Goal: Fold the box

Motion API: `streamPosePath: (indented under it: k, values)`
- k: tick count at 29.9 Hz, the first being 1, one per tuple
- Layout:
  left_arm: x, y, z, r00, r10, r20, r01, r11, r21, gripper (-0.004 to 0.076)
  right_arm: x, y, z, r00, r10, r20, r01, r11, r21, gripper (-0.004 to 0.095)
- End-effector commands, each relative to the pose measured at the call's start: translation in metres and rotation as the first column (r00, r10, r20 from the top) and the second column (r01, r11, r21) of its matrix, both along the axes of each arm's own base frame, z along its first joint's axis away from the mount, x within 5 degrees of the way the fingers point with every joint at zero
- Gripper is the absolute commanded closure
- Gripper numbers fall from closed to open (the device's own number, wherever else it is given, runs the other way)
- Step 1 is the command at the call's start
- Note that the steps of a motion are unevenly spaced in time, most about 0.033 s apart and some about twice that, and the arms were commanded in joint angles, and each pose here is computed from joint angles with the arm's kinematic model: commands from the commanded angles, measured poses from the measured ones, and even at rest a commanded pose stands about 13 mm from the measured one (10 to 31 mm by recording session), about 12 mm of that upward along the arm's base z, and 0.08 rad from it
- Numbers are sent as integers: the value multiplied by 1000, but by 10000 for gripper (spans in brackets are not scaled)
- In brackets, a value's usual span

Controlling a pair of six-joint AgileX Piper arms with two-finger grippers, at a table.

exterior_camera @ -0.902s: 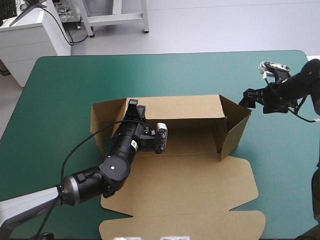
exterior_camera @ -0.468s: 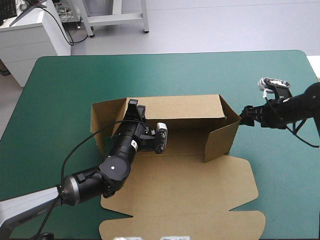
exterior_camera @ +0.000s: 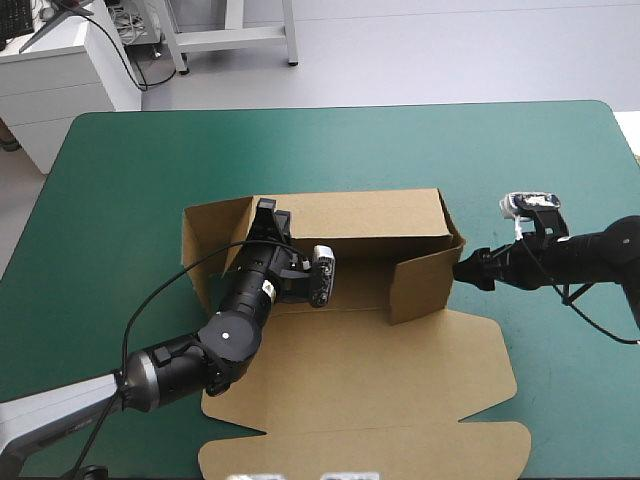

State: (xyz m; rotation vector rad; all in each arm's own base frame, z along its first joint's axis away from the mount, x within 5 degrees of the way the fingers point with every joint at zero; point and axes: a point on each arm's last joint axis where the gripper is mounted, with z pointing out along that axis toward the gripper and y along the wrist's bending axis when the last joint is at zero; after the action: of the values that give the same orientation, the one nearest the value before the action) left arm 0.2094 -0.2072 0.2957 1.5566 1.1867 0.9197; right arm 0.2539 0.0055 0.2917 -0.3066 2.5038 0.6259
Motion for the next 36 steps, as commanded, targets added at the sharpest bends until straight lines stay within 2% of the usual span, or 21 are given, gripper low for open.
streamPosePath:
  k: [1, 12, 17, 25, 32, 36]
  values:
    - [0, 3, 19, 997, 8, 77, -6, 1000, -19, 732, -6, 5, 9, 993, 51, 105, -54, 998, 29, 111]
    - [-1, 2, 18, 997, -1, 73, 3, 1000, -20, 732, -6, 12, -5, 964, 120, 239, -135, 990, 48, 111]
    - [-1, 2, 18, 997, -3, 72, 4, 1000, -20, 732, -10, 19, -5, 959, 166, 228, -185, 981, 64, 111]
    - [-1, 1, 18, 998, -8, 70, 10, 1000, -21, 732, -18, 54, -5, 937, 294, 191, -318, 942, 106, 112]
    - [-1, 1, 18, 998, -8, 70, 10, 1000, -21, 732, -22, 72, -5, 924, 334, 185, -358, 927, 111, 112]
    - [-1, 1, 18, 998, -8, 70, 10, 1000, -21, 732, -25, 74, -3, 922, 349, 167, -374, 916, 149, 112]
